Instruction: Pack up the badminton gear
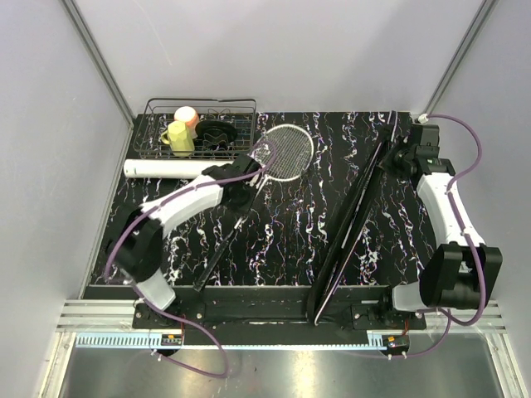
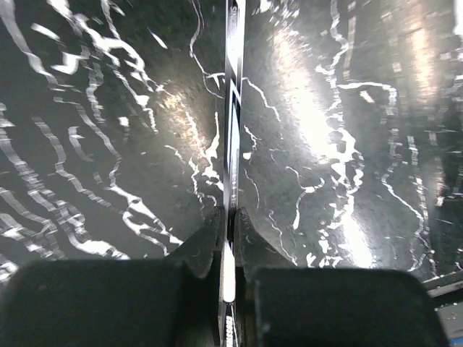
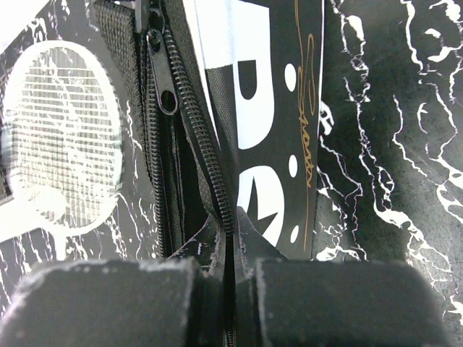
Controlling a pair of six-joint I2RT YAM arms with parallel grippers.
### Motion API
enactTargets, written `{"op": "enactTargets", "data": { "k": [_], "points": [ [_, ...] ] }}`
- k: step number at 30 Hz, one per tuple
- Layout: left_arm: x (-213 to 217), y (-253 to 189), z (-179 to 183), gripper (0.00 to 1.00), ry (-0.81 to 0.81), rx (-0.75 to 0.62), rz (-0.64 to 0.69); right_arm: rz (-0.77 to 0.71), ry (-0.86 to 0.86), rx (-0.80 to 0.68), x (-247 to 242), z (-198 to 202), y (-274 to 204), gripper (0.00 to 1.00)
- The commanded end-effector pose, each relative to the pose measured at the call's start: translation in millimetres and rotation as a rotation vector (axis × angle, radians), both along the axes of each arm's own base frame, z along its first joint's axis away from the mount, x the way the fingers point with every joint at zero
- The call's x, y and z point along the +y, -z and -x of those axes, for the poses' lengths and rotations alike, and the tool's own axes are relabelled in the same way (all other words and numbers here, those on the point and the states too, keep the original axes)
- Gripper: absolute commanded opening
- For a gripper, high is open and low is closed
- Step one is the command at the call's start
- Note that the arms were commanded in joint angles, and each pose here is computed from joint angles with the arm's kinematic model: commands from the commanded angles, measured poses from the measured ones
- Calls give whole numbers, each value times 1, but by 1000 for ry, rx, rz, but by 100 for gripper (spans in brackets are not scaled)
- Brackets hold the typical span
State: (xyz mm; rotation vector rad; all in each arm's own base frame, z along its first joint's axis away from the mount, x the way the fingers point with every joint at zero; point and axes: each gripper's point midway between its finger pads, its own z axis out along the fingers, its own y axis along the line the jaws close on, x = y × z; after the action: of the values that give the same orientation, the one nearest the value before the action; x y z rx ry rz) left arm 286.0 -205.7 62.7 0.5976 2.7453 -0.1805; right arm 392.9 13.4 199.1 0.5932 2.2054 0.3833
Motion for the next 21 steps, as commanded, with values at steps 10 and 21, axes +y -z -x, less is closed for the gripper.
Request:
{"op": "enactTargets", "data": {
  "k": [10, 21],
  "points": [
    [-13, -151, 20, 0, -41, -653, -126, -54, 177, -79, -17, -63, -30, 0],
    [-49, -132, 75, 0, 164, -702, -253, -99, 191, -69, -15, -77, -28, 0]
  ]
}}
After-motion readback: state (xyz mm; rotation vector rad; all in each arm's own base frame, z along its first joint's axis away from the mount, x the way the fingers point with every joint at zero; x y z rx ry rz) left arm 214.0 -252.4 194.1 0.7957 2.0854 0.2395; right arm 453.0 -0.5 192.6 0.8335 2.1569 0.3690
